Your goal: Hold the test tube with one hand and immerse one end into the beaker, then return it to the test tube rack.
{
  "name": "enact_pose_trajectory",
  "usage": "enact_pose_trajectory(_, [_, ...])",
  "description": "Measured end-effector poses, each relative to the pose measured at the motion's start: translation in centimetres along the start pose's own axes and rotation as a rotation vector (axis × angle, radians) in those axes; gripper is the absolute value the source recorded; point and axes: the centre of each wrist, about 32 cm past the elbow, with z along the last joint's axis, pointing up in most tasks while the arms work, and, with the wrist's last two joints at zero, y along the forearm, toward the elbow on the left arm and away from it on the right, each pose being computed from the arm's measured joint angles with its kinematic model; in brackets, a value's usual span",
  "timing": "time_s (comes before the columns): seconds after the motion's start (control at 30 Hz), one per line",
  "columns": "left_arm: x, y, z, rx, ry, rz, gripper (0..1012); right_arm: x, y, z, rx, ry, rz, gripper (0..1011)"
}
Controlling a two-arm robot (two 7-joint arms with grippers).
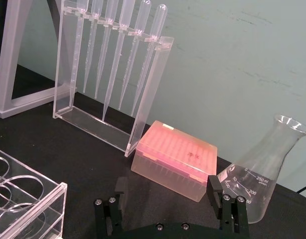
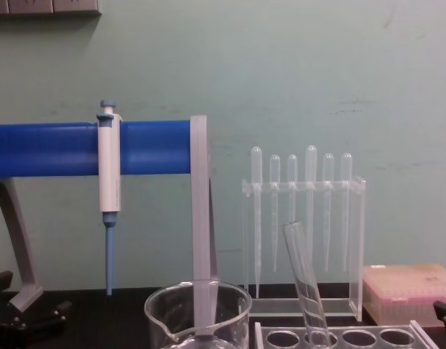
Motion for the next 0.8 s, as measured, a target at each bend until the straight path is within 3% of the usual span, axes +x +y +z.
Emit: enact_pose_trajectory(0.8, [0.00, 0.00, 0.00, 0.000, 0.000, 0.000, 1000, 0.00, 0.00, 0.00, 0.000, 0.000, 0.000, 1003])
